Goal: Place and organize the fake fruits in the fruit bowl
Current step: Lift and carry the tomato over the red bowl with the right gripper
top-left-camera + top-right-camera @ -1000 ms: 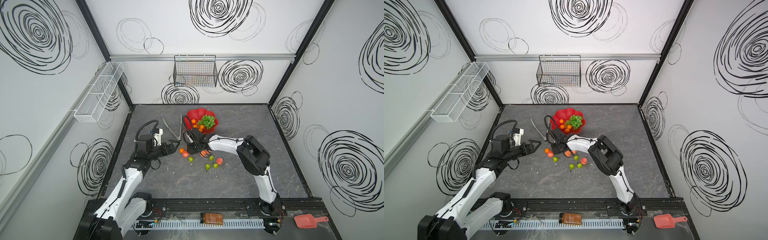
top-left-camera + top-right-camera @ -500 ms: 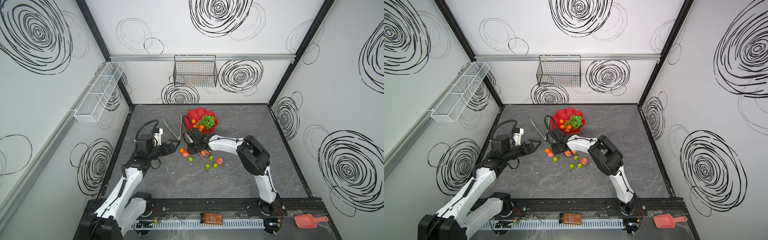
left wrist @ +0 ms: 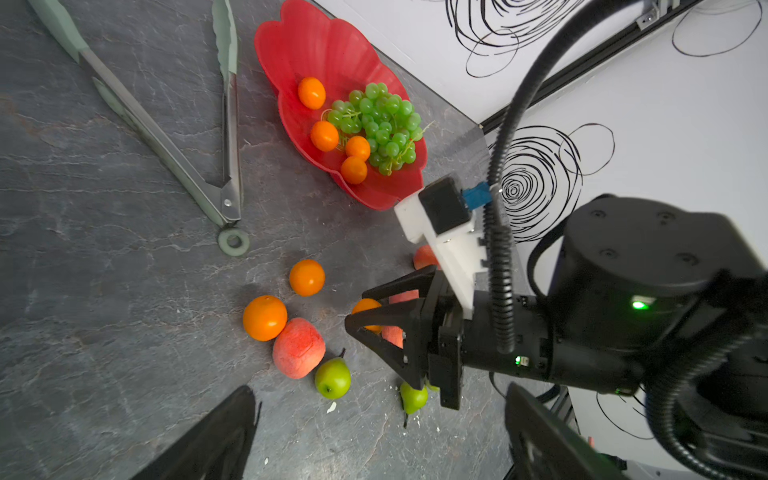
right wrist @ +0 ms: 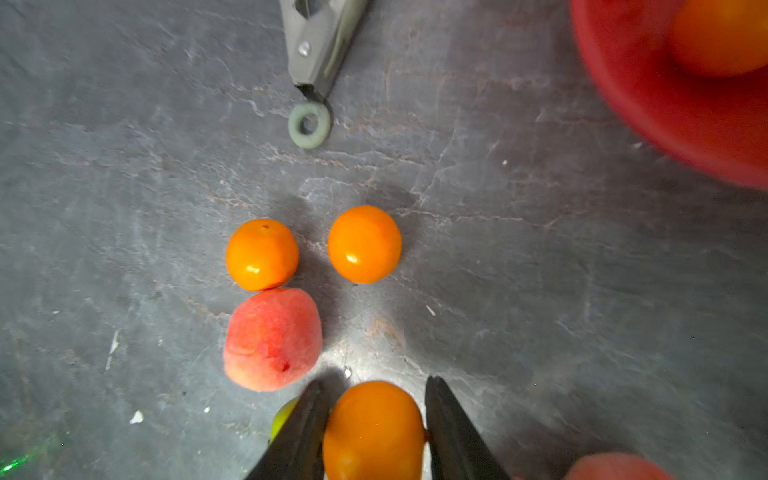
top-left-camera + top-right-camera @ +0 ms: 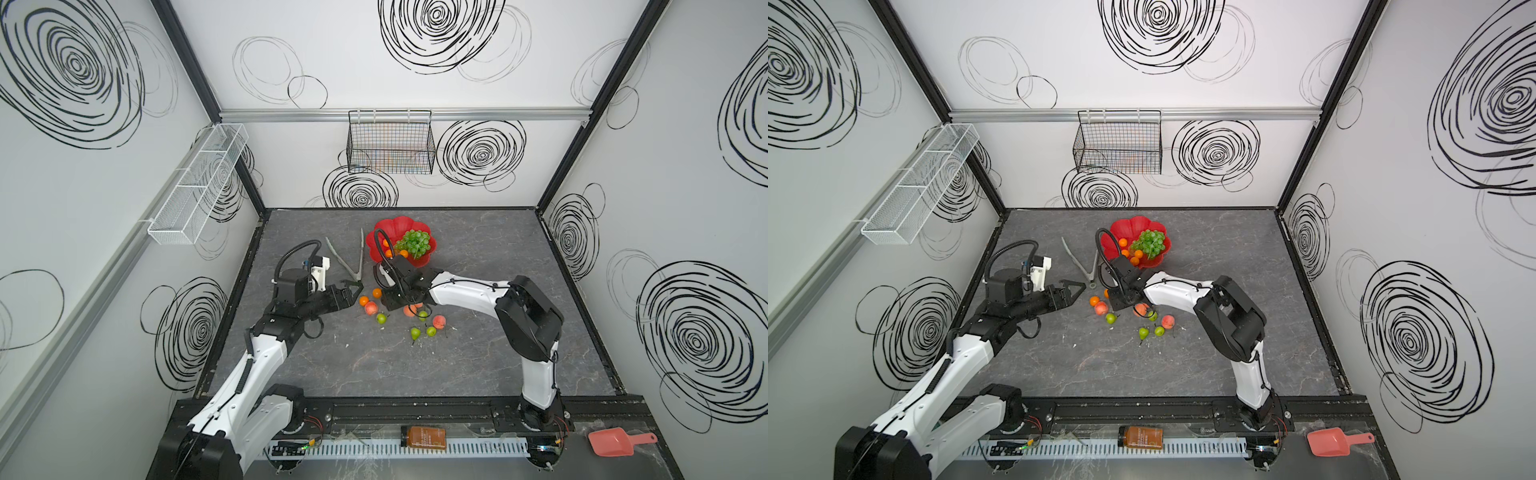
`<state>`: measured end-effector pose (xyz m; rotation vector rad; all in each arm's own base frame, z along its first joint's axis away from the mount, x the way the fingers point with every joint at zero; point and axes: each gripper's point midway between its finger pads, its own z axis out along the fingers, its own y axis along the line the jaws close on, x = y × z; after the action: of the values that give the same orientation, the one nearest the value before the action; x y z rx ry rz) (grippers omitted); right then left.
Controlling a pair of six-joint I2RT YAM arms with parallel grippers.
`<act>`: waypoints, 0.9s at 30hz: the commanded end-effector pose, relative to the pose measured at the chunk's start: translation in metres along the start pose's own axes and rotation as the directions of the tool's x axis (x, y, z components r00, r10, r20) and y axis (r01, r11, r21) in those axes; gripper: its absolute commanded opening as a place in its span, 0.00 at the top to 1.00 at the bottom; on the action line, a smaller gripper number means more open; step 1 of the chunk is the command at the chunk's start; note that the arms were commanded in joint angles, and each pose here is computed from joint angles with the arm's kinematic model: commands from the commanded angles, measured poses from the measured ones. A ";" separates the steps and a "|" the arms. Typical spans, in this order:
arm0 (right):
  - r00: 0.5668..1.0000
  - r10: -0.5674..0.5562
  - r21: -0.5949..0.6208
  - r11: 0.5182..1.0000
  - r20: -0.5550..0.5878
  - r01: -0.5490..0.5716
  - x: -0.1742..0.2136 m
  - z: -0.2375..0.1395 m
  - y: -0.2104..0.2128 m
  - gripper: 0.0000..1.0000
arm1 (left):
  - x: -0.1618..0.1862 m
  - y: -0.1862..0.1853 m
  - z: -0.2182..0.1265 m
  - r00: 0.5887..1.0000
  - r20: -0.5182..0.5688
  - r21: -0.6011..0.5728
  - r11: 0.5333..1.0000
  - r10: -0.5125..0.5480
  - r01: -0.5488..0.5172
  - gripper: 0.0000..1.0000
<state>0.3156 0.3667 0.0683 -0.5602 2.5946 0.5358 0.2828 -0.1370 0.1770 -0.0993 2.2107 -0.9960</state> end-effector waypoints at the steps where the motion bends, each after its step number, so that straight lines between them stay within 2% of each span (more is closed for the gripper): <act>1: 0.997 0.015 -0.006 1.000 0.071 -0.014 -0.014 -0.023 0.001 0.61 | -0.009 -0.016 0.005 0.999 0.029 0.028 0.999 0.040 -0.041 0.04; 6: 0.993 0.045 -0.027 0.999 0.112 -0.042 -0.026 -0.041 -0.007 0.61 | -0.018 -0.031 0.017 0.998 0.027 0.049 0.997 0.058 -0.059 0.04; 11: 0.987 0.067 0.004 0.998 0.146 -0.068 -0.044 -0.054 -0.027 0.62 | -0.037 -0.047 0.031 0.998 0.043 0.079 0.996 0.048 -0.051 0.04; 15: 0.980 0.104 0.001 0.994 0.172 -0.105 -0.059 -0.062 -0.045 0.63 | -0.052 -0.058 0.046 0.997 0.049 0.064 0.996 0.066 -0.069 0.04; 22: 0.972 0.142 0.025 0.988 0.185 -0.149 -0.082 -0.057 -0.075 0.64 | -0.078 -0.067 0.070 0.994 0.071 0.063 0.995 0.079 -0.083 0.04; 27: 0.976 0.143 0.049 0.987 0.167 -0.153 -0.091 -0.039 -0.087 0.64 | -0.087 -0.062 0.086 0.993 0.056 0.104 0.989 0.103 -0.109 0.04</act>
<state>0.4132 0.3005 0.1370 -0.2645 2.4580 0.5547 0.3754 -0.2041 0.2110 -0.0136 2.1736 -1.0105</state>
